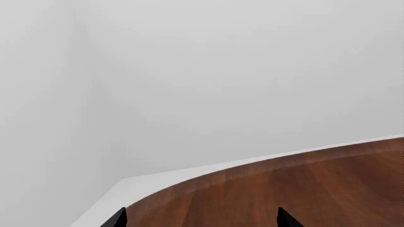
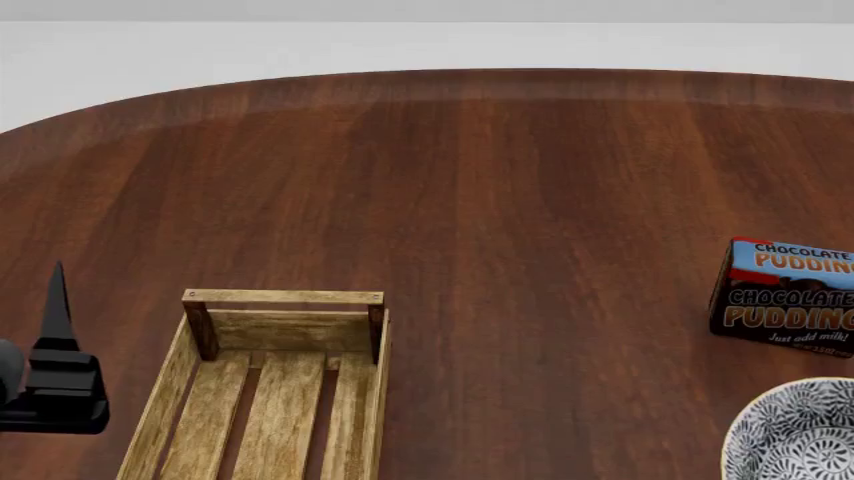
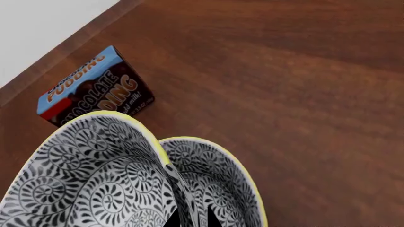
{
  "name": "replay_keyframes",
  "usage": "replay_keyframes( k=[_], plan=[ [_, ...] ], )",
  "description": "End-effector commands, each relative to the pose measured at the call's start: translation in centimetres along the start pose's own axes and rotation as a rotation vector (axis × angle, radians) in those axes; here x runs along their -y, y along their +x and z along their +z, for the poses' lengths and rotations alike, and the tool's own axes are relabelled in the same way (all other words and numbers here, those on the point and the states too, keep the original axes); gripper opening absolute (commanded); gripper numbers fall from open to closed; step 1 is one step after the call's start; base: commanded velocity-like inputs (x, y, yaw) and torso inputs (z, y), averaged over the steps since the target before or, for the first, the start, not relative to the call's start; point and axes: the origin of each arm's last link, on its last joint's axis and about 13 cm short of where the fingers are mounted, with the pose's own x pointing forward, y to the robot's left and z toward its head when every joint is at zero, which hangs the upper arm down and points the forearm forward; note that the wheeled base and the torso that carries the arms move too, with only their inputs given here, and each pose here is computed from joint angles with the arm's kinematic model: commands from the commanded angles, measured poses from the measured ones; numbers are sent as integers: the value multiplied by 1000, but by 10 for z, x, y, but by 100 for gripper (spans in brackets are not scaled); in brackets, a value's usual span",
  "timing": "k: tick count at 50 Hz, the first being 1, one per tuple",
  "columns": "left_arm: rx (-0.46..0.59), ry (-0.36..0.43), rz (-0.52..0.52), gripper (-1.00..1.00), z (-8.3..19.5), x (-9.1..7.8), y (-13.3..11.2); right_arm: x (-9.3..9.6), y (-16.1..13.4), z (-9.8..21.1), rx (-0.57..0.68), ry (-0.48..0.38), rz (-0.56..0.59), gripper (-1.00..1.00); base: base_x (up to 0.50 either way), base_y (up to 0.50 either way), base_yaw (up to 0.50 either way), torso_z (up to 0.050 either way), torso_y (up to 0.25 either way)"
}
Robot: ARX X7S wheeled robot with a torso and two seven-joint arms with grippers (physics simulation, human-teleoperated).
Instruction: Stack the left bowl on the right bowl and place them in the tray.
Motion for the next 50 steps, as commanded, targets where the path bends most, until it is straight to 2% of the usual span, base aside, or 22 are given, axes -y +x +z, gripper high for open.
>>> replay_keyframes(
  k=[1, 14, 15, 20, 28, 40, 46, 47, 50],
  plan=[
    [-1, 1, -7, 100, 0, 2, 2, 2, 2, -1, 5, 10, -50, -100, 0, 0, 0, 0, 0],
    [-8, 1, -5, 100, -3, 2, 1, 5, 1, -3, 8, -2, -47, -100, 0, 0, 0, 0, 0],
    [-8, 1, -5, 100, -3, 2, 0, 4, 1, -3, 8, -16, -49, 100, 0, 0, 0, 0, 0],
    [-10, 0, -4, 100, -4, 1, -1, -6, -8, 4, 87, -186, -15, 100, 0, 0, 0, 0, 0],
    [-7, -1, -5, 100, -3, 2, -1, -23, -28, 21, 163, -322, 48, 100, 0, 0, 0, 0, 0],
    [-3, -4, -5, 100, -3, 2, -3, -28, -55, 41, 226, -316, 75, 100, 0, 0, 0, 0, 0],
    [0, -5, -6, 100, -2, 2, -3, -27, -66, 47, 206, -367, 42, 100, 0, 0, 0, 0, 0],
    [0, -5, -7, 100, -2, 2, -3, -28, -68, 48, 190, -404, 19, 100, 0, 0, 0, 0, 0],
    [1, -6, -7, 100, -2, 2, -3, -31, -76, 54, 204, -413, 47, 100, 0, 0, 0, 0, 0]
  ],
)
